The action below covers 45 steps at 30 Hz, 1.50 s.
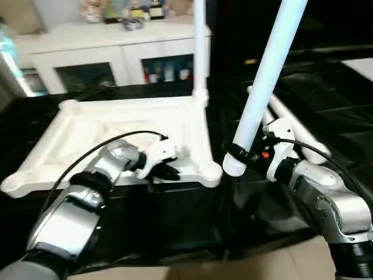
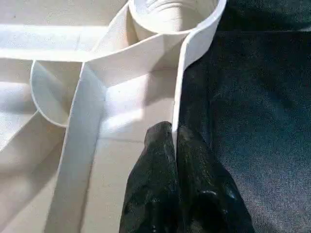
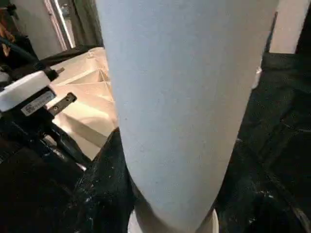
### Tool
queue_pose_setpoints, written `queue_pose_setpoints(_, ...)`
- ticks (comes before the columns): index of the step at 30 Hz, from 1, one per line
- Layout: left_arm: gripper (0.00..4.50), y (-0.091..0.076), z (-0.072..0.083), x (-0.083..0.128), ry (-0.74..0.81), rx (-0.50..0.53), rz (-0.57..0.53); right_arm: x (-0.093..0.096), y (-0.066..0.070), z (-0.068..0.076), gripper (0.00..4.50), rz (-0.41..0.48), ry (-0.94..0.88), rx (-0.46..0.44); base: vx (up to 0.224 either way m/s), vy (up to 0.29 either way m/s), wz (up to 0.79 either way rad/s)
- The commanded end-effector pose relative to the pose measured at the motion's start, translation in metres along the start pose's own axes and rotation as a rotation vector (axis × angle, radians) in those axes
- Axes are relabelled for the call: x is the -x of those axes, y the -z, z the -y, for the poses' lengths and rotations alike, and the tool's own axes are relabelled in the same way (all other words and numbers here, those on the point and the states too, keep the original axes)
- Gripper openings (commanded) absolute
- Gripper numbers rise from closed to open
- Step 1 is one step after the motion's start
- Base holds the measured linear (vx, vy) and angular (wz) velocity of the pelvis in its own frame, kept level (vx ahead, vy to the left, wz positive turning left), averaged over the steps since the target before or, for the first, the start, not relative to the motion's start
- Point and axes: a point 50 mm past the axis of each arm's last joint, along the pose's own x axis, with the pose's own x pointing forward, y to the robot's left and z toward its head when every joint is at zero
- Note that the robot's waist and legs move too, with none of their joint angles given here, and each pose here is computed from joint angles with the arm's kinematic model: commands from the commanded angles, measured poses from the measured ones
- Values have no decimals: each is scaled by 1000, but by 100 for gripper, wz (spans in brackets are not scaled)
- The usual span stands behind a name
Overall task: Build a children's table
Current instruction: Insert table leg to table base
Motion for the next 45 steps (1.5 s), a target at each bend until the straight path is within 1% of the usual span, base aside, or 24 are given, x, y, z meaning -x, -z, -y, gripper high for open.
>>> queue_pose_setpoints(1, 0, 38, 21, -1, 14, 114, -82, -8, -7, -4, 186, 20, -34, -3, 0, 0, 0)
queue_pose_setpoints(4, 0, 37, 26, 2, -3, 96, -83, -11, -6, -5, 186, 19, -46, -9, -1, 6, -6)
queue_pose_setpoints(5, 0, 35, 29, 2, -2, 88, -74, -12, -6, -6, 186, 18, -51, -9, 0, 0, 0)
queue_pose_setpoints(6, 0, 28, 35, 1, -1, 58, -54, -14, -5, -7, 186, 18, -57, -10, 0, 0, 0)
queue_pose_setpoints(7, 0, 28, 35, 1, -1, 57, -54, -14, -5, -7, 186, 18, -57, -10, 0, 0, 0)
queue_pose_setpoints(8, 0, 24, 37, 1, -2, 35, -44, -15, -5, -7, 186, 19, -60, -9, 0, 0, 0)
queue_pose_setpoints(11, 0, 18, 37, 2, -17, 1, -30, -16, -6, -7, 186, 21, -63, -9, 17, -1, 1)
queue_pose_setpoints(14, 0, 6, 34, 7, -102, -46, -10, -18, -7, -6, 186, 30, -59, -3, 52, -12, 2)
queue_pose_setpoints(15, 48, 3, 32, 8, -134, -46, -2, -18, -8, -5, 186, 33, -57, 0, 0, 0, 0)
queue_pose_setpoints(17, 48, 0, 30, 10, -145, -42, 7, -18, -8, -5, 186, 36, -51, 5, 0, 0, 0)
queue_pose_setpoints(18, 67, -5, 31, 14, -131, -38, 33, -18, -8, -5, 186, 37, -43, 7, 0, 0, 0)
queue_pose_setpoints(19, 80, -6, 31, 16, -124, -39, 39, -17, -8, -5, 186, 37, -42, 7, 0, 0, 0)
queue_pose_setpoints(20, 80, -9, 32, 19, -112, -50, 48, -17, -7, -5, 186, 39, -41, 2, 0, 0, 0)
queue_pose_setpoints(21, 95, -12, 34, 23, -98, -68, 54, -16, -7, -6, 186, 42, -45, -5, 0, 0, 0)
queue_pose_setpoints(23, 110, -14, 35, 26, -90, -75, 59, -16, -7, -6, 186, 45, -48, -9, 0, 0, 0)
queue_pose_setpoints(25, 131, -22, 34, 35, -95, -107, 78, -15, -7, -8, 186, 50, -55, -18, 0, 0, 0)
queue_pose_setpoints(27, 139, -29, 34, 39, -101, -132, 96, -14, -6, -8, 186, 48, -55, -20, 0, 0, 0)
queue_pose_setpoints(30, 165, -40, 33, 45, -110, -194, 128, -13, -4, -7, 186, 43, -48, -23, 0, 0, 0)
queue_pose_setpoints(31, 175, -41, 33, 45, -107, -193, 128, -13, -3, -8, 186, 43, -48, -25, 0, 0, 0)
queue_pose_setpoints(34, 183, -41, 34, 45, -86, -188, 122, -14, -3, -9, 186, 44, -49, -28, 0, 0, 0)
queue_pose_setpoints(36, 183, -38, 34, 42, -81, -178, 107, -14, -3, -10, 186, 45, -50, -30, 0, 0, 0)
queue_pose_setpoints(41, 183, -38, 33, 34, -52, -163, 116, -14, -2, -11, 186, 42, -51, -32, 0, 0, 0)
queue_pose_setpoints(43, 183, -36, 32, 32, -48, -167, 96, -14, -2, -11, 186, 39, -50, -31, 0, 0, 0)
queue_pose_setpoints(45, 183, -33, 27, 27, -58, -174, 78, -14, -1, -11, 186, 38, -49, -31, 0, 0, 0)
